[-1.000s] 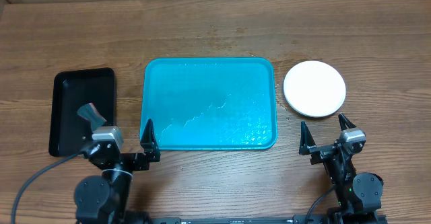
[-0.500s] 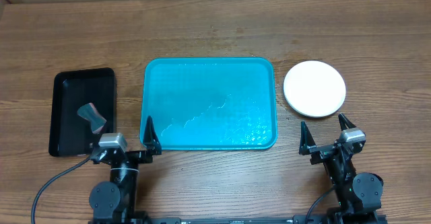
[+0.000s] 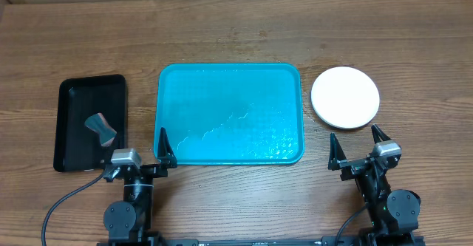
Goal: Clean dirty plates on tray and stack at the side
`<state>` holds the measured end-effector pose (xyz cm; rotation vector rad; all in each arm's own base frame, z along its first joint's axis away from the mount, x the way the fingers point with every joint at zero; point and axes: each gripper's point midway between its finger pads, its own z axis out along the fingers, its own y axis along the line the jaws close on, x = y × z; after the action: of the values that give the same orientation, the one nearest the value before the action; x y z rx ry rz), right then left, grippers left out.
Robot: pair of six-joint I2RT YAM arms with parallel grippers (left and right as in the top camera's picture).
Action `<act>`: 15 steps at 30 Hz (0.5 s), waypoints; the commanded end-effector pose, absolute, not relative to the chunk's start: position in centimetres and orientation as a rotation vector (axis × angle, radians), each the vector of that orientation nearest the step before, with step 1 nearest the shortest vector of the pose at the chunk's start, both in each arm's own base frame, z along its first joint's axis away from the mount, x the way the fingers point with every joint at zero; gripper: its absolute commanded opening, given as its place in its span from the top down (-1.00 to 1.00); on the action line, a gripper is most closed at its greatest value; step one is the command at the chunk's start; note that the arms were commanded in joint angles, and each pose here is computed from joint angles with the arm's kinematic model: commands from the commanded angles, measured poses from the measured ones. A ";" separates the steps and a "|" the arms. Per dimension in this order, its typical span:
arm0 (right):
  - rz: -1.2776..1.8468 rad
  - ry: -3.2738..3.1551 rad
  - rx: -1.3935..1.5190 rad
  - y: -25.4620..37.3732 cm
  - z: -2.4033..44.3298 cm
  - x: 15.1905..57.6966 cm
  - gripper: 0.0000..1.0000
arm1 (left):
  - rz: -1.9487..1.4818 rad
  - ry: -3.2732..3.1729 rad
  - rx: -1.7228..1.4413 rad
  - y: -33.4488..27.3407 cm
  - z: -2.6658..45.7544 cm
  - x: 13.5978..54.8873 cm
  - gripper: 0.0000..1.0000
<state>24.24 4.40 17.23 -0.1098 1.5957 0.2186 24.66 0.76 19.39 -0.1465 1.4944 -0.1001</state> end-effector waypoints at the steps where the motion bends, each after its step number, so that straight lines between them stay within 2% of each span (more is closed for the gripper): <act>1: 0.211 1.590 -0.100 4.2 17.1 24.3 -1.00 | -0.031 1.485 -0.082 0.8 19.5 24.6 -1.00; 5: 0.211 1.590 -0.100 4.2 17.1 24.3 -1.00 | -0.008 1.527 -0.063 0.8 18.5 24.6 -0.99; 8: 0.211 1.590 -0.100 4.2 17.1 24.3 -1.00 | -0.001 1.638 -0.070 0.9 15.8 24.6 -0.99; 15: 0.211 1.590 -0.100 4.2 17.1 24.3 -1.00 | -0.012 1.646 -0.062 0.7 15.6 24.6 -0.99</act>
<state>24.24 4.40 17.24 -0.1095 1.5954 0.2189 24.63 0.76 15.49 -0.0863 1.6539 -0.0258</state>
